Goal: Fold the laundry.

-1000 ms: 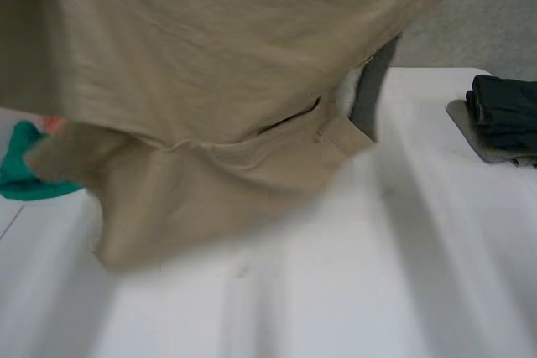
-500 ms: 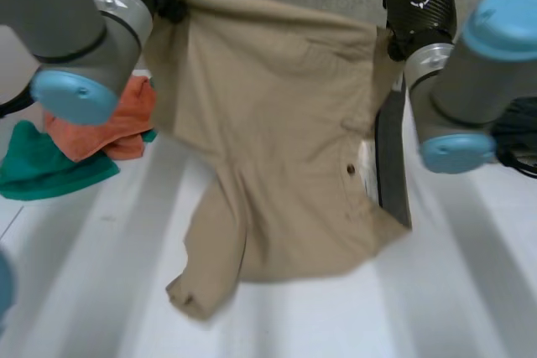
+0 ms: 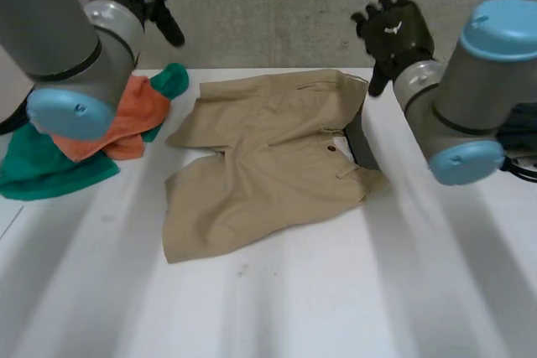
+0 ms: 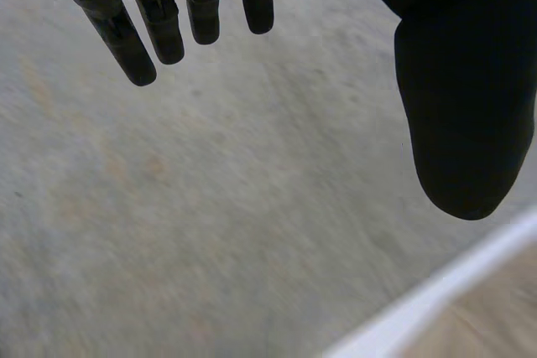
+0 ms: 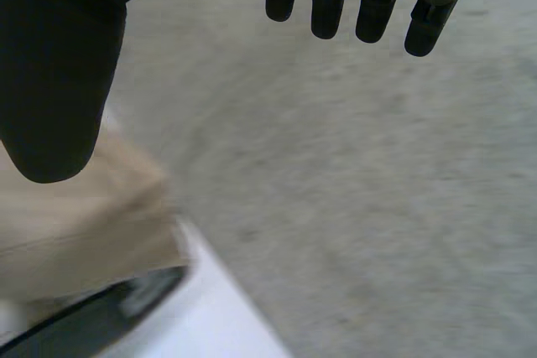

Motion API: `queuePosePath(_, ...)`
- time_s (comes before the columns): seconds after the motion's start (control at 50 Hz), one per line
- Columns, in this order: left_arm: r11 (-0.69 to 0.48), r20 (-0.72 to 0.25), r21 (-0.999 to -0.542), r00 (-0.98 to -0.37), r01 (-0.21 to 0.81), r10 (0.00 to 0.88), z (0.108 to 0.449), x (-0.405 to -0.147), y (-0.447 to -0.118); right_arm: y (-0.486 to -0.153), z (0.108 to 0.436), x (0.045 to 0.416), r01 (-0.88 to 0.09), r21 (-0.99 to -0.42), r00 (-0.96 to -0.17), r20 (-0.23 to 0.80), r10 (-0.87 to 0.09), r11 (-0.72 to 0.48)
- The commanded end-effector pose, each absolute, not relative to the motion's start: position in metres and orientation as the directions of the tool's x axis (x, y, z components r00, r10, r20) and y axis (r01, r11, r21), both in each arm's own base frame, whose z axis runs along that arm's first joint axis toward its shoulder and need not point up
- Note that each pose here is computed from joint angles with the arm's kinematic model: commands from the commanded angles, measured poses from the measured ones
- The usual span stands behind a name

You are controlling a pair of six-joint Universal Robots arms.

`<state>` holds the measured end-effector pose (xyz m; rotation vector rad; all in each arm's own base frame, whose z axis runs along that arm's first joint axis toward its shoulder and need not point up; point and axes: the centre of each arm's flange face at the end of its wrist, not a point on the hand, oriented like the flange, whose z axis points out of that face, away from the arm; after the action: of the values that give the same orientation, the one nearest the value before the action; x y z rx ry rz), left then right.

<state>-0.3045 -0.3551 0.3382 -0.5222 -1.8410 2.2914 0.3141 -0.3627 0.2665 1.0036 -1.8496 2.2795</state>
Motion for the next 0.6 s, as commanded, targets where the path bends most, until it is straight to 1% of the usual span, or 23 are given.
queuePosePath(0.02, 0.006, -0.212, -0.970, -0.859, 0.242, 0.465, 0.296, -0.302, -0.279, -0.327, 0.242, 0.299, -0.535, -0.821, -0.603, 0.535, -0.591, -0.198)
queuePosePath(0.06, 0.075, -0.208, -0.957, -0.845, 0.279, 0.492, 0.281, -0.300, -0.263, -0.322, 0.234, 0.295, -0.563, -0.806, -0.567, 0.538, -0.624, -0.184)
queuePosePath(0.08, 0.132, -0.208, -0.939, -0.829, 0.318, 0.519, 0.268, -0.297, -0.248, -0.317, 0.225, 0.291, -0.591, -0.788, -0.527, 0.539, -0.658, -0.173)
queuePosePath(0.12, 0.183, -0.209, -0.916, -0.815, 0.357, 0.540, 0.255, -0.293, -0.235, -0.314, 0.216, 0.288, -0.617, -0.768, -0.488, 0.544, -0.683, -0.171)
queuePosePath(0.14, 0.206, -0.209, -0.904, -0.809, 0.373, 0.549, 0.250, -0.291, -0.228, -0.313, 0.212, 0.286, -0.627, -0.759, -0.471, 0.547, -0.692, -0.174)
queuePosePath(0.16, 0.244, -0.209, -0.883, -0.800, 0.402, 0.563, 0.239, -0.288, -0.219, -0.313, 0.204, 0.282, -0.648, -0.739, -0.438, 0.560, -0.703, -0.185)
queuePosePath(0.22, 0.296, -0.206, -0.848, -0.788, 0.439, 0.580, 0.223, -0.283, -0.207, -0.315, 0.192, 0.278, -0.670, -0.712, -0.393, 0.580, -0.714, -0.210)
queuePosePath(0.24, 0.327, -0.199, -0.828, -0.782, 0.457, 0.590, 0.213, -0.281, -0.200, -0.316, 0.186, 0.276, -0.682, -0.697, -0.370, 0.591, -0.717, -0.223)
queuePosePath(0.32, 0.374, -0.195, -0.785, -0.770, 0.493, 0.608, 0.194, -0.275, -0.190, -0.322, 0.165, 0.275, -0.695, -0.677, -0.331, 0.601, -0.728, -0.243)
queuePosePath(0.38, 0.405, -0.191, -0.759, -0.769, 0.510, 0.611, 0.181, -0.272, -0.188, -0.328, 0.153, 0.273, -0.695, -0.674, -0.323, 0.603, -0.729, -0.251)
queuePosePath(0.5, 0.411, -0.204, -0.758, -0.782, 0.507, 0.588, 0.170, -0.269, -0.202, -0.338, 0.137, 0.276, -0.674, -0.685, -0.328, 0.614, -0.718, -0.278)
queuePosePath(0.6, 0.379, -0.252, -0.767, -0.786, 0.518, 0.565, 0.160, -0.268, -0.220, -0.346, 0.123, 0.281, -0.662, -0.681, -0.339, 0.644, -0.686, -0.313)
